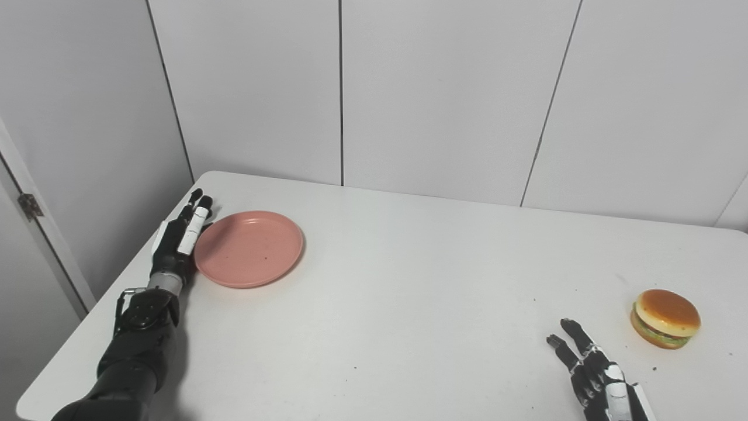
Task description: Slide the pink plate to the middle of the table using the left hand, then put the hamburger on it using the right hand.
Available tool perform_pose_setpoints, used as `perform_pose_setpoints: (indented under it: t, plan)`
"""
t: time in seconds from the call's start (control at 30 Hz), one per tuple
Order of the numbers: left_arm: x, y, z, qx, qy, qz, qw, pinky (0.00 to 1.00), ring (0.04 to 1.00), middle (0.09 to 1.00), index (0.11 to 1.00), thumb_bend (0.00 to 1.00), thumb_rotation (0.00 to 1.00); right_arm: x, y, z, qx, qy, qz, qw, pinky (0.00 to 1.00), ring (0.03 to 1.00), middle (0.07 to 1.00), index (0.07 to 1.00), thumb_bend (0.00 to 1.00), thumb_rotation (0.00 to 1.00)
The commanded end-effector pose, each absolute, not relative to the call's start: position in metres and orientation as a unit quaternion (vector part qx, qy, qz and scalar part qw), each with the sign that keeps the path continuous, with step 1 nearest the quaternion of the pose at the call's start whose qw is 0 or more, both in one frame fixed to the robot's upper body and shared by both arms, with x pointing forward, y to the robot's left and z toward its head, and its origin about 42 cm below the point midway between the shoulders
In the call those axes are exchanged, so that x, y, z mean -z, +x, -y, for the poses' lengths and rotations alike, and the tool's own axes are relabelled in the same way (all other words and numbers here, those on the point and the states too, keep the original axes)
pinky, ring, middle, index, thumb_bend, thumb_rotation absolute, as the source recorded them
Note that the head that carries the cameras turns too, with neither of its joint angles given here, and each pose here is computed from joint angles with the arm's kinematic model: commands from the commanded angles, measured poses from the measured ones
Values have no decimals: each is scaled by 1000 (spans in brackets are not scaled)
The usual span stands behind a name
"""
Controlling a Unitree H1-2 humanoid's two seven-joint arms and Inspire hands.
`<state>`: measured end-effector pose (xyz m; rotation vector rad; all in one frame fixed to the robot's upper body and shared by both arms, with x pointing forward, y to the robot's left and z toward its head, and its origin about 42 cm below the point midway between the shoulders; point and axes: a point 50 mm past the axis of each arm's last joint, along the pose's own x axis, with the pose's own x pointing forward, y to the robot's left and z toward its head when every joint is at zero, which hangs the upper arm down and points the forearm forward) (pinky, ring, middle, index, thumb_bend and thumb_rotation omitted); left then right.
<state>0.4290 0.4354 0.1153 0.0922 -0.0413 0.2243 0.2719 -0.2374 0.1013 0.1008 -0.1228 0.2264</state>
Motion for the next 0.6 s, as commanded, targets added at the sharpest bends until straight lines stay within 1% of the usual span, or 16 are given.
perform_pose_setpoints:
  t: [0.0, 0.3, 0.33, 0.43, 0.57]
  plan:
    - [-143, 447, -429, -83, 58, 56, 993, 854, 946, 952, 951, 954, 849, -83, 274, 234, -106, 60, 5, 993, 962, 883, 952, 870, 805, 1000]
    - [-145, 446, -417, -62, 64, 54, 995, 843, 942, 930, 941, 906, 872, -84, 273, 233, -106, 58, 6, 993, 958, 880, 954, 868, 804, 1000]
    - [-146, 446, -414, -59, 61, 55, 995, 844, 941, 925, 936, 929, 852, -84, 273, 233, -106, 56, 7, 993, 956, 878, 955, 869, 801, 1000]
    - [-146, 446, -407, -52, 59, 55, 995, 838, 938, 917, 947, 958, 849, -84, 273, 234, -106, 55, 7, 993, 947, 878, 952, 870, 807, 1000]
    - [-145, 450, -399, -51, 53, 51, 996, 816, 920, 904, 933, 957, 836, -84, 272, 233, -106, 54, 6, 993, 952, 881, 955, 874, 812, 1000]
